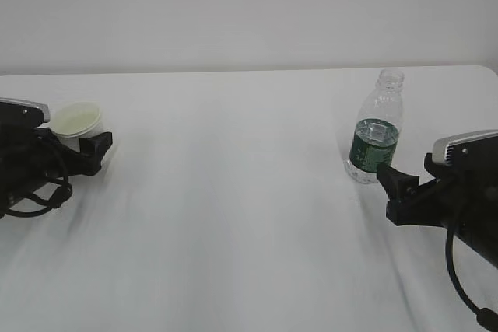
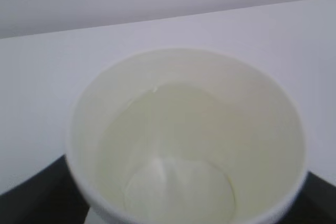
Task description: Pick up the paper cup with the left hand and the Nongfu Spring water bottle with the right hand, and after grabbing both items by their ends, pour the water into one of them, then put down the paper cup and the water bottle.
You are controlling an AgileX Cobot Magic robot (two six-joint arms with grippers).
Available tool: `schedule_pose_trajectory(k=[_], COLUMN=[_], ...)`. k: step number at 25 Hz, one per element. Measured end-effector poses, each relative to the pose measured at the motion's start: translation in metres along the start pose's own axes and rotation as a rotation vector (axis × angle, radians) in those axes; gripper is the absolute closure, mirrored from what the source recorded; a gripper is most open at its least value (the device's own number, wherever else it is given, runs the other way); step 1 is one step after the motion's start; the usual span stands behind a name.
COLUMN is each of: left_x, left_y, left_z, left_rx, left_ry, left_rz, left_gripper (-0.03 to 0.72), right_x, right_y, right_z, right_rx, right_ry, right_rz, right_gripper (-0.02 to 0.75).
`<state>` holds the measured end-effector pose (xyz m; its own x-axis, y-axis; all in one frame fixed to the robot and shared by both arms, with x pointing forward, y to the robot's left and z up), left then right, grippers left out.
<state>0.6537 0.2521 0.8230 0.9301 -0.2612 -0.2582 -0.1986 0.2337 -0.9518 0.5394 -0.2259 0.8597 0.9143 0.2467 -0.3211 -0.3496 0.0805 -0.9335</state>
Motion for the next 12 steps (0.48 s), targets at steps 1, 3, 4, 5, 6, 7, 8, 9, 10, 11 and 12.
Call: schedule_pose_trajectory(k=[1,3,4,5,6,7,8,9,10,11,12], left_x=[-0.002,-0.008,-0.011,-0.013,-0.014,-0.016,-0.018,-0.02,-0.022,-0.025,-0.027], left_y=[0.0,0.005,0.007,0.009,0.011,0.013,0.014,0.013,0.013,0.01,0.007], left_z=[-0.001,-0.003,-0.004,-0.004,-0.005,-0.005,-0.006,-0.006,-0.006,-0.006,-0.006], left_rx=[-0.003,-0.011,-0.016,-0.018,-0.021,-0.023,-0.025,-0.025,-0.027,-0.027,-0.026], left_ry=[-0.001,-0.001,-0.002,-0.002,-0.003,-0.003,-0.004,-0.004,-0.005,-0.008,-0.009], left_rz=[-0.005,0.005,0.012,0.018,0.027,0.035,0.039,0.04,0.044,0.04,0.033], left_gripper=[0.036,0.036,0.038,0.038,0.038,0.038,0.039,0.039,0.041,0.042,0.043], right_x=[0.0,0.0,0.0,0.0,0.0,0.0,0.0,0.0,0.0,0.0,0.0], right_y=[0.0,0.0,0.0,0.0,0.0,0.0,0.0,0.0,0.0,0.0,0.0], right_z=[0.0,0.0,0.0,0.0,0.0,0.0,0.0,0.0,0.0,0.0,0.0], right_rx=[0.0,0.0,0.0,0.0,0.0,0.0,0.0,0.0,0.0,0.0,0.0], right_ry=[0.0,0.0,0.0,0.0,0.0,0.0,0.0,0.0,0.0,0.0,0.0], right_rz=[0.0,0.0,0.0,0.0,0.0,0.0,0.0,0.0,0.0,0.0,0.0], right_gripper=[0.16,0.16,0.16,0.16,0.16,0.16,0.16,0.161,0.161,0.162,0.162])
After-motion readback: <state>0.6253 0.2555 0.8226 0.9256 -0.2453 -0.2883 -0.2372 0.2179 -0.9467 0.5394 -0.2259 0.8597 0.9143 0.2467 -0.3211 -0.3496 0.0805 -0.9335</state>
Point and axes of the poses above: a point on each arm's last joint axis where the gripper is mounted, x pointing out along that axis toward the gripper, z along the wrist's bending axis when the last joint is at zero, y = z × x, the point moved 6 cm from there along x, pointing out along that axis toward the gripper, and after that the axes turned 12 degrees about x, right-handed, at the moved point
